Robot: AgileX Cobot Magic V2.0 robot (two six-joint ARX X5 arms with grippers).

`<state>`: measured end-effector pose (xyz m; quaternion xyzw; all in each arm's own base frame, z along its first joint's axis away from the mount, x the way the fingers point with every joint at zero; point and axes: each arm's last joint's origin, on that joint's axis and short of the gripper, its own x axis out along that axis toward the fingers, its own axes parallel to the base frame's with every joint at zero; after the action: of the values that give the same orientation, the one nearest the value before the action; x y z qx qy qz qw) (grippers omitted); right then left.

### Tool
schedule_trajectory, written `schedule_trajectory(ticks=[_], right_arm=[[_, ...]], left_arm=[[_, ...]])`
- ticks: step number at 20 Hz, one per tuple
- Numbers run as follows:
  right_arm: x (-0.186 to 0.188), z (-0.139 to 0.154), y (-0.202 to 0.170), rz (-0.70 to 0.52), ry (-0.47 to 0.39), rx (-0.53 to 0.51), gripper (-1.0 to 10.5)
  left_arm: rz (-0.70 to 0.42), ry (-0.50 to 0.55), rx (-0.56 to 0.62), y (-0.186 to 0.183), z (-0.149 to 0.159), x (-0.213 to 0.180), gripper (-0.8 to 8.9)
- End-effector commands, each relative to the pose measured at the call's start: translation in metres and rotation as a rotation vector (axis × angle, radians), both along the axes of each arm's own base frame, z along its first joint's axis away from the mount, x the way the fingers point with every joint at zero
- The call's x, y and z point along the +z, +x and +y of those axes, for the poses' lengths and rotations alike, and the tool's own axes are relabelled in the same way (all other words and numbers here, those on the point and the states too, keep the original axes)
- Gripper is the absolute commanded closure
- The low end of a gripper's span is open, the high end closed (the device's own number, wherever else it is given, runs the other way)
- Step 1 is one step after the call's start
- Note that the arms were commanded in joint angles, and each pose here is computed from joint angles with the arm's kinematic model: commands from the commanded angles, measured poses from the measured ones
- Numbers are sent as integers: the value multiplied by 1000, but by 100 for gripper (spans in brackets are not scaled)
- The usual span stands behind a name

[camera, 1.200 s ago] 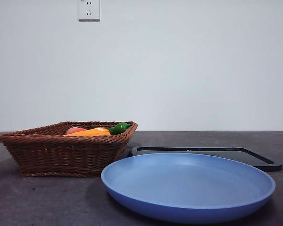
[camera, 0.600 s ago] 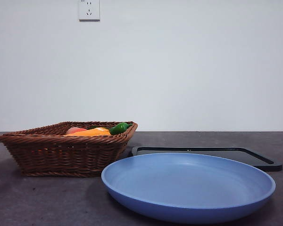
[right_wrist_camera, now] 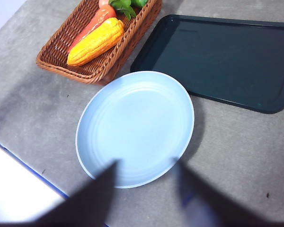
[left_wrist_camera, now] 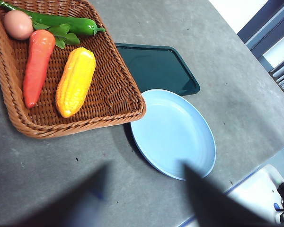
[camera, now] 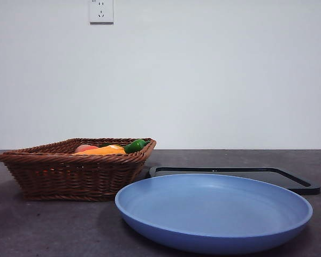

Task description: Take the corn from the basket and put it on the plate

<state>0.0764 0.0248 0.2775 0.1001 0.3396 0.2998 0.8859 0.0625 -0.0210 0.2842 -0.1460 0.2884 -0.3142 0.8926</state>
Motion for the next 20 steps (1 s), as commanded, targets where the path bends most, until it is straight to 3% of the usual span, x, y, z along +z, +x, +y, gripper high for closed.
schedule_trajectory(ticks=[1, 11, 20], right_arm=[[5, 1, 2, 9, 18, -10, 634], [-13, 10, 56, 181, -4, 2, 634], [-70, 36, 125, 405, -65, 72, 635]], left_arm=[[-36, 8, -11, 0, 0, 6, 381], [-36, 8, -11, 0, 0, 6, 383], [-36, 7, -11, 0, 0, 6, 383]])
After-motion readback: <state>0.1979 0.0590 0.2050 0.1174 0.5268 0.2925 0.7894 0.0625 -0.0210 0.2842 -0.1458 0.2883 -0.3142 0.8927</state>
